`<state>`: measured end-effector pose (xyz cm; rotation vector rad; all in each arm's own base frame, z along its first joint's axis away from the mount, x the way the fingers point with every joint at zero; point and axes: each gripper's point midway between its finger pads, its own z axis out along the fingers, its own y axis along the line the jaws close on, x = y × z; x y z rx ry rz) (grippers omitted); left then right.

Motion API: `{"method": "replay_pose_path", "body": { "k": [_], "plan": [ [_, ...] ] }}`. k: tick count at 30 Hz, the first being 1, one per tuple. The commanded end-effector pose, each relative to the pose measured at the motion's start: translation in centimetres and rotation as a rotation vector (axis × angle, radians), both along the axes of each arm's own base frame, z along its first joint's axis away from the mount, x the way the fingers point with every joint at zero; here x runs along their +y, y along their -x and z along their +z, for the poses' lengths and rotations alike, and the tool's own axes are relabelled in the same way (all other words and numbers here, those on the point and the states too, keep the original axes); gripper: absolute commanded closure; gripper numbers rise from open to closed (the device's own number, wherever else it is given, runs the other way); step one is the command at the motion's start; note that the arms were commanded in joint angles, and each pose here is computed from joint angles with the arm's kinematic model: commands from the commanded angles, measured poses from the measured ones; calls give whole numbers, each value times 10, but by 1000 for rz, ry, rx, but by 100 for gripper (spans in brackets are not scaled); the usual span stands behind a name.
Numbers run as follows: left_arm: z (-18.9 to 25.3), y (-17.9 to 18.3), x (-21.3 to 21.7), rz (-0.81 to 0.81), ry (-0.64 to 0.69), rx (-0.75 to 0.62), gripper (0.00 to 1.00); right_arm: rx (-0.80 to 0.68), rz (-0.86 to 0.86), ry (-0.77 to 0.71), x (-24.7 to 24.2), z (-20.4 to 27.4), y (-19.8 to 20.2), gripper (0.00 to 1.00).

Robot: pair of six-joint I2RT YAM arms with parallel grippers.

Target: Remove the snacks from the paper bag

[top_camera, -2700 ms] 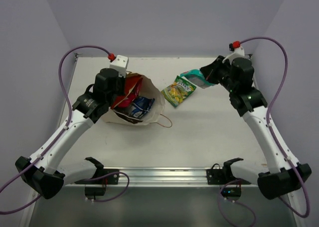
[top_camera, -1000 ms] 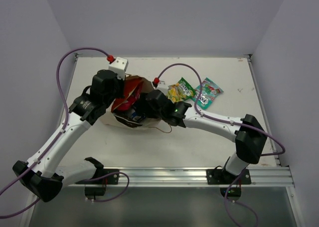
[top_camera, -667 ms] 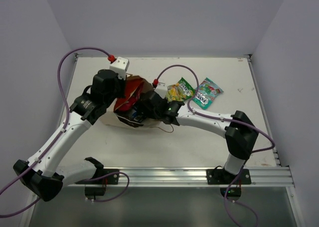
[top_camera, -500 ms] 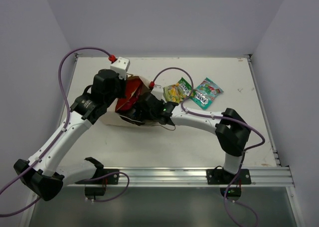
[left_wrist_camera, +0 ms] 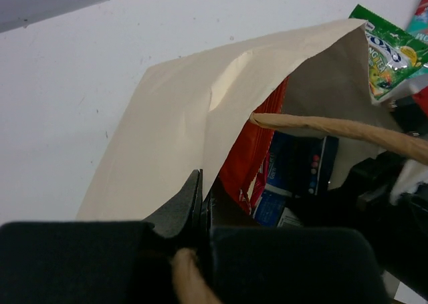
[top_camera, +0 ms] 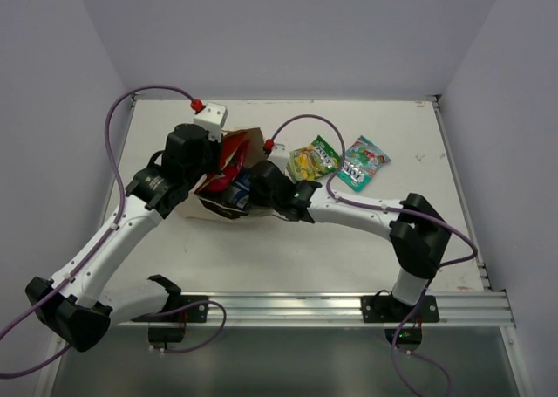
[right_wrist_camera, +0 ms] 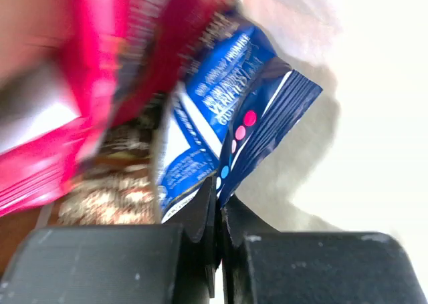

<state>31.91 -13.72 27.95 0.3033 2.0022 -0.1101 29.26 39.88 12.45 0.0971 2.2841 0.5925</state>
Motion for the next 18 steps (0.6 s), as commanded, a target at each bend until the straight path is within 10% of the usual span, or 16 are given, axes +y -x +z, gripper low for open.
{"method": "replay_pose_path", "body": {
  "k": [1,18],
  "plan": [
    [0,-4,8,48,4,-27,100,-182,34,-123,-5,92,-4,100],
    [-24,-22,28,145,-53,-6,100,-507,30,-277,-162,269,19,100]
  ]
}}
